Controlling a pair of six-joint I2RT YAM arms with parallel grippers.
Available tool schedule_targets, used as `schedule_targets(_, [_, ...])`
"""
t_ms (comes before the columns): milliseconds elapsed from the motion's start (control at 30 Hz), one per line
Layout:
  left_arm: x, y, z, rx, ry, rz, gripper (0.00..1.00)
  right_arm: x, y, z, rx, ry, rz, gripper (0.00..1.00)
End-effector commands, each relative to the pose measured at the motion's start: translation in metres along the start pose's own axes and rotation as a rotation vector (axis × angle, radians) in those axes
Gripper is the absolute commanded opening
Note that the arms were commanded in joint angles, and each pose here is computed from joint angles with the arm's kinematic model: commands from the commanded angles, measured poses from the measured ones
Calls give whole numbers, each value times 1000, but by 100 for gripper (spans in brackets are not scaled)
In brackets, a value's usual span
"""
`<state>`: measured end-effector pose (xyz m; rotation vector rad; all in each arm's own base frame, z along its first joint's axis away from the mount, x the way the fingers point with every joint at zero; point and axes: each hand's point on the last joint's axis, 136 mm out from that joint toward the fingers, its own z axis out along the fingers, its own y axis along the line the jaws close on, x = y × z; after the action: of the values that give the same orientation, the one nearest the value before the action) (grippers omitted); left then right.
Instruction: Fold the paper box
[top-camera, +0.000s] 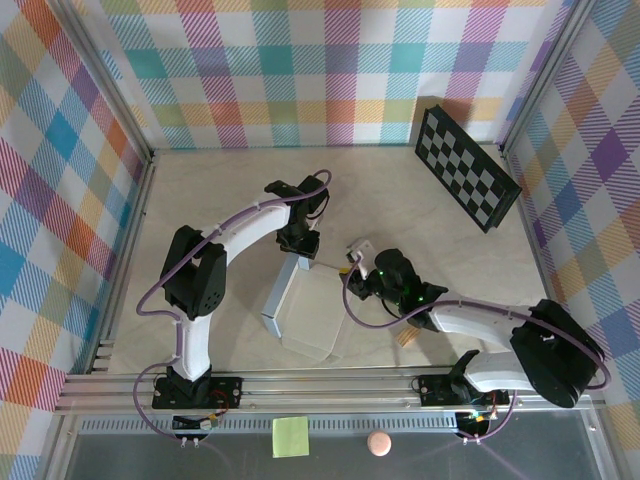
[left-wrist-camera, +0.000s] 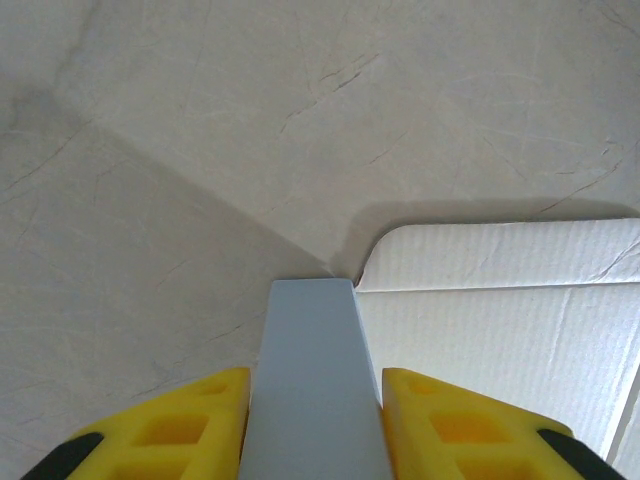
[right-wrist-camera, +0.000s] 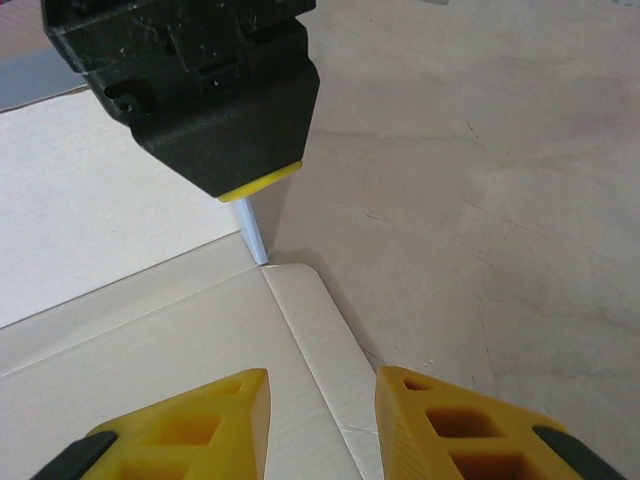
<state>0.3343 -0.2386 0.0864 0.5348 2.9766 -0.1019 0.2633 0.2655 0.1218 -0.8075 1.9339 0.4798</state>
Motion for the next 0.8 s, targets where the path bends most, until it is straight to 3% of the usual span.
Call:
schedule_targets(0, [-4,1,-31,5,-92,19,15,-4,-6,-9,27,4,55,34])
schedule_targets(333, [-9,5,-94,165,-370,-92,14,-27,-18,-60,100,14,379,54])
schedule_targets(533, [-5,14,-143,327,-607,-238,13,-39,-8,-99,18,-87,476,66])
schedule_targets(767, [0,29,-182,544,-826,-458,13,-60,11,-131,-131,-272,417,70])
